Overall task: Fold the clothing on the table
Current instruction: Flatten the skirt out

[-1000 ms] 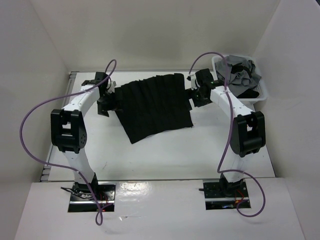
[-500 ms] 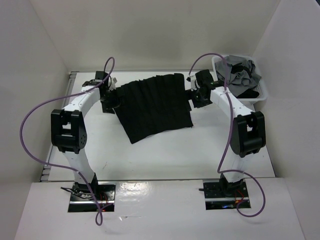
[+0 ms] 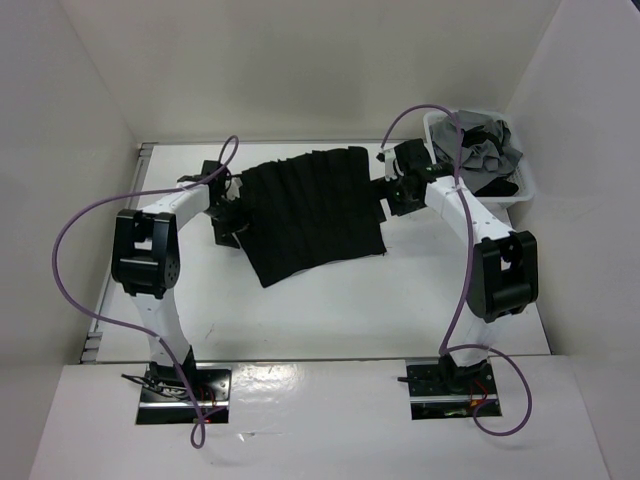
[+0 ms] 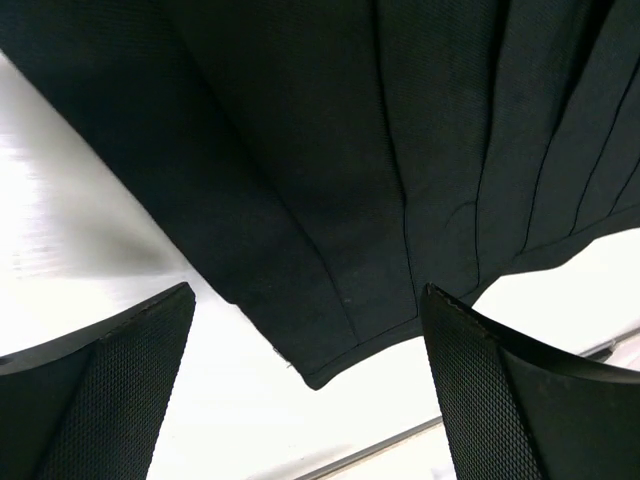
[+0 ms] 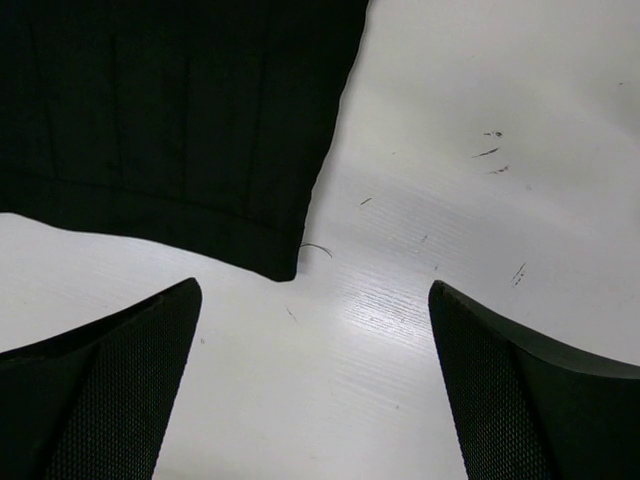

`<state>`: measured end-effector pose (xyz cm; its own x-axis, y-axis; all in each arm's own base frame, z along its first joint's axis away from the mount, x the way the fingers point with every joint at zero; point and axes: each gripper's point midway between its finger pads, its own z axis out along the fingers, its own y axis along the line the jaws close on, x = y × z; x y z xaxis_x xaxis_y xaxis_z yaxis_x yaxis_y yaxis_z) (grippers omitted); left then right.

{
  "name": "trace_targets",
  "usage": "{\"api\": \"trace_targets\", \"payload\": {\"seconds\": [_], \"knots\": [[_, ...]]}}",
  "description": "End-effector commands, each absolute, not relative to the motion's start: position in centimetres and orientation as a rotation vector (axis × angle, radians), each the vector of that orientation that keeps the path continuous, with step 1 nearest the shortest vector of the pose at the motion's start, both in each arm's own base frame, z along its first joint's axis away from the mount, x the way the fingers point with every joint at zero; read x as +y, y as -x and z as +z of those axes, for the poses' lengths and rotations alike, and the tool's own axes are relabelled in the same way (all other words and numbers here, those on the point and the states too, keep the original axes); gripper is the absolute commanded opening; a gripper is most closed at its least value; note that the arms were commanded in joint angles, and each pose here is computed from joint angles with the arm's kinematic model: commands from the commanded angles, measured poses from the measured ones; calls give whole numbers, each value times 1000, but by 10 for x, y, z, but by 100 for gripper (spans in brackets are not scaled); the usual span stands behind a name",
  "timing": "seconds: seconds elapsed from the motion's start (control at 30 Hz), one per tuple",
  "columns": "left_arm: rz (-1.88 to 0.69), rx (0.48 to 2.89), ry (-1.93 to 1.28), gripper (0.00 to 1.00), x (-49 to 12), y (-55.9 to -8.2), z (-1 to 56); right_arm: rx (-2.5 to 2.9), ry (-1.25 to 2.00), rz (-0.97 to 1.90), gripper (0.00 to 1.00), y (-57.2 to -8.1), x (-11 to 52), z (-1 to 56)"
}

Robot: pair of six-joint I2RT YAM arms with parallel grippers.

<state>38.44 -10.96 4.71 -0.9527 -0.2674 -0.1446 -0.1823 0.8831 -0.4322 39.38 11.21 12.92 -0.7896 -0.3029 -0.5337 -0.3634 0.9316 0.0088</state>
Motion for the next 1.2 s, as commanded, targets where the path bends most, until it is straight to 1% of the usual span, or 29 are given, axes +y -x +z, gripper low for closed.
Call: {"api": "trace_targets", "payload": {"seconds": [0.0, 0.2, 0.3, 0.4, 0.5, 0.53, 0.63, 0.67, 0.7, 0.77, 0.8, 0.83, 0.9, 1.07, 1.13, 1.17], "knots": [[-699, 2869, 376, 99, -120, -381, 37, 2491, 475, 142, 98, -400, 114, 141], [-753, 2908, 387, 98, -126, -377, 22, 2500, 477, 141, 98, -402, 115, 137], [-752, 2911, 389, 94, -126, -379, 20, 2509, 478, 141, 98, -402, 115, 133], [-753, 2905, 386, 87, -126, -385, 19, 2509, 478, 141, 98, -402, 115, 133], [-738, 2908, 375, 72, -125, -391, 16, 2518, 479, 140, 98, -403, 115, 129], [-719, 2918, 382, 61, -123, -392, 13, 2528, 481, 140, 98, -403, 115, 126], [-668, 2924, 388, 42, -115, -396, 11, 2526, 480, 140, 98, -405, 116, 126], [-637, 2917, 390, 29, -108, -400, 13, 2517, 479, 140, 98, -408, 116, 129], [-615, 2928, 397, 21, -106, -399, 8, 2526, 484, 151, 98, -407, 118, 125], [-574, 2922, 421, 10, -92, -406, 11, 2535, 485, 151, 98, -408, 118, 124], [-530, 2937, 439, 1, -81, -406, 7, 2535, 485, 151, 98, -408, 118, 124], [-509, 2947, 422, 0, -79, -406, 4, 2536, 489, 163, 98, -410, 120, 123], [-457, 2949, 449, 0, -64, -414, 4, 2543, 490, 162, 98, -411, 120, 122], [-401, 2939, 374, 0, -52, -432, 13, 2553, 498, 188, 98, -415, 125, 119], [-401, 2915, 353, 4, -52, -443, 19, 2566, 503, 199, 98, -417, 127, 112], [-401, 2918, 353, 16, -52, -444, 16, 2566, 503, 199, 98, -417, 127, 115]]}}
